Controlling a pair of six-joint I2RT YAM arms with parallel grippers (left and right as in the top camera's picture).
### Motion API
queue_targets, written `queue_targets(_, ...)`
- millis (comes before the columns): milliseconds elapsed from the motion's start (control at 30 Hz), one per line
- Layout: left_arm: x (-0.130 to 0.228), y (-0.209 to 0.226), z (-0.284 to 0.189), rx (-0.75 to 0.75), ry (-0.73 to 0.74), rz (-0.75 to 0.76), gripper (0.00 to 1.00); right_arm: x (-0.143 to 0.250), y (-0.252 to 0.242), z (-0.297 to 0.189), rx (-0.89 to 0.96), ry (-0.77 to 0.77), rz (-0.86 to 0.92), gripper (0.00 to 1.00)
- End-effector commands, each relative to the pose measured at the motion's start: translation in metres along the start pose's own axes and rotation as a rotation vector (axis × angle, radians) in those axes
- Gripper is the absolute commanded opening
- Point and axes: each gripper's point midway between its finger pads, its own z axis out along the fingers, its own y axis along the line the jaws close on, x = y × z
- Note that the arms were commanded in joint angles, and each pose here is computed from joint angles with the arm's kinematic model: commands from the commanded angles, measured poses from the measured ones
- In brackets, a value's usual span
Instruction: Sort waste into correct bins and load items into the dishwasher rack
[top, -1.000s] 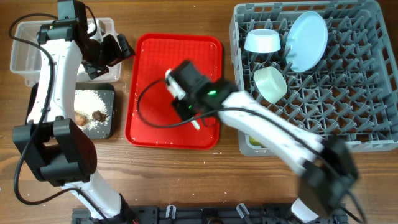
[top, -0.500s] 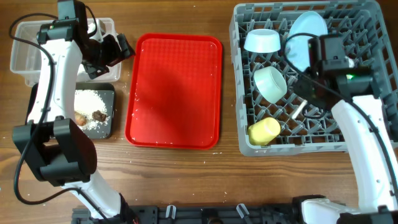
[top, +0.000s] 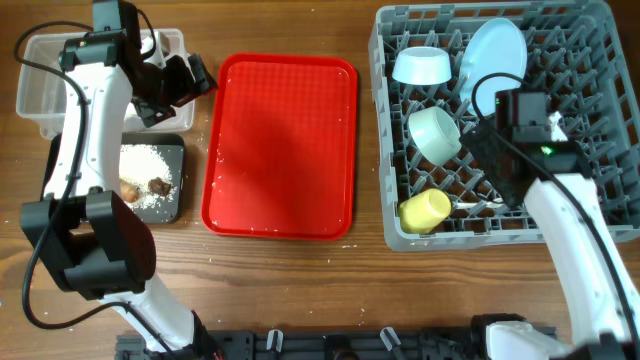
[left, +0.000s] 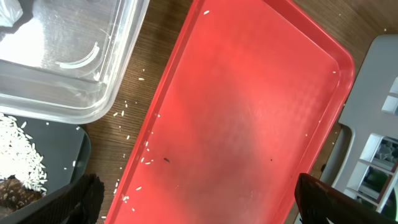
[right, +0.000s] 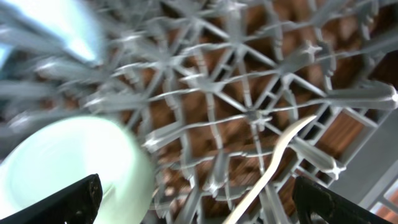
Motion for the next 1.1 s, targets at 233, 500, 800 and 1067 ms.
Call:
queue_targets(233, -0.004, -0.004, -0.009, 0.006, -0.028, 0.014, 1.0, 0.033, -0.008, -0.196, -0.657, -0.232, -0.483, 1.0)
queue_targets(500, -0.004, -0.004, -0.009, 0.006, -0.028, 0.014, 1.0, 0.031, -0.02, -0.204, -0.633, -0.312, -0.553, 1.0)
queue_targets(800, -0.004, -0.004, -0.009, 0.006, -0.028, 0.014, 1.0, 0.034, -0.02, -0.188, -0.77, -0.695, -0.696, 1.0)
queue_targets(1067, -0.004, -0.004, -0.009, 0.006, -0.028, 0.014, 1.0, 0.044, -0.009, -0.122, -0.883, -0.917, -0.649, 1.0)
